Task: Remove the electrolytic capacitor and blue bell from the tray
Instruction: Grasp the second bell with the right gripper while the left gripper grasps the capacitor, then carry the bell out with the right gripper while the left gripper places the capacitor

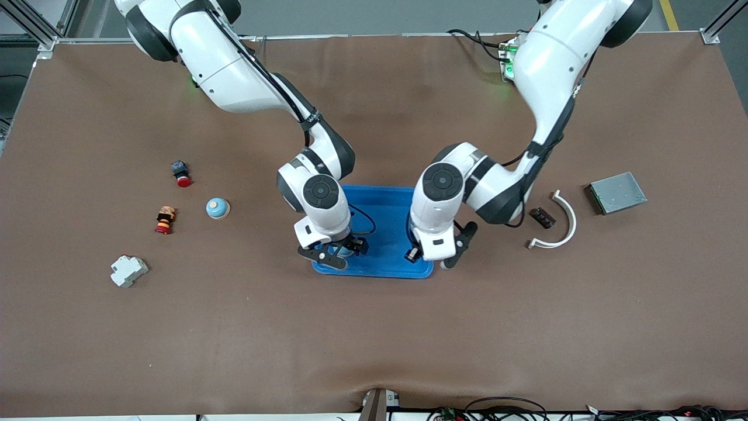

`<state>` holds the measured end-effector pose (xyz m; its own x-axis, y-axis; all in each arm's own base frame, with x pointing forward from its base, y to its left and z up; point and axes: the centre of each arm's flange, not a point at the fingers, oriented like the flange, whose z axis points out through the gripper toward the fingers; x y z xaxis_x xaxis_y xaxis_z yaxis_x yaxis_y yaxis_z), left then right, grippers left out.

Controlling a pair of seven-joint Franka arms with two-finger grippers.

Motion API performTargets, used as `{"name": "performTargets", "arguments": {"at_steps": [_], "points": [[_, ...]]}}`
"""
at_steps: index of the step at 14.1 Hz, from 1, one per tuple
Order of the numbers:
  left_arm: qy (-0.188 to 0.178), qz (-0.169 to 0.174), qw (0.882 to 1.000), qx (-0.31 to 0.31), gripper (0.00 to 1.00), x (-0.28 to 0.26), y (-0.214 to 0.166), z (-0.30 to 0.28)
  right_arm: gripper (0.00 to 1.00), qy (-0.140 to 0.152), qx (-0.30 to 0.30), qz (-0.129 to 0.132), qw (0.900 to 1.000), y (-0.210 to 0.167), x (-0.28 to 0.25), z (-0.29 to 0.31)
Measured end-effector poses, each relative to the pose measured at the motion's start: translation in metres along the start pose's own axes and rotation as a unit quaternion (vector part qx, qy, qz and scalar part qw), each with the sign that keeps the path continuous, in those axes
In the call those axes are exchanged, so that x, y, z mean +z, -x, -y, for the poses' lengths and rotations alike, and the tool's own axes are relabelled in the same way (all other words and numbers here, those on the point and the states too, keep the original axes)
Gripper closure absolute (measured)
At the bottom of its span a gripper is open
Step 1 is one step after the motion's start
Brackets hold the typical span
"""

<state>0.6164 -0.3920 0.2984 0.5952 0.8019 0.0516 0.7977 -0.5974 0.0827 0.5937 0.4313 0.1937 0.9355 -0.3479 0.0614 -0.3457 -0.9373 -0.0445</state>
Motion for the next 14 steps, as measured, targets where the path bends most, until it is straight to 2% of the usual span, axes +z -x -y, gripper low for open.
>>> {"name": "performTargets", "arguments": {"at_steps": [4, 7, 11, 12, 14], "points": [[-0.033, -0.01, 0.999, 0.04, 0.66, -0.016, -0.109, 0.034, 0.0, 0.0, -0.006, 0.0, 1.0, 0.007, 0.001, 0.005], [-0.078, 0.001, 0.994, 0.075, 0.66, -0.004, -0.186, 0.076, 0.0, 0.004, -0.012, -0.001, 1.0, 0.011, 0.005, 0.007], [-0.114, 0.025, 0.986, 0.116, 0.66, 0.021, -0.276, 0.145, 0.0, 0.011, -0.023, -0.013, 1.0, 0.009, 0.007, 0.005], [-0.122, 0.024, 0.984, 0.124, 0.66, 0.027, -0.293, 0.159, 0.06, 0.013, -0.027, -0.017, 0.999, 0.008, 0.008, 0.005], [-0.132, 0.018, 0.981, 0.14, 0.66, 0.04, -0.324, 0.184, 0.29, 0.015, -0.029, -0.019, 0.999, 0.007, 0.007, 0.004]]}}
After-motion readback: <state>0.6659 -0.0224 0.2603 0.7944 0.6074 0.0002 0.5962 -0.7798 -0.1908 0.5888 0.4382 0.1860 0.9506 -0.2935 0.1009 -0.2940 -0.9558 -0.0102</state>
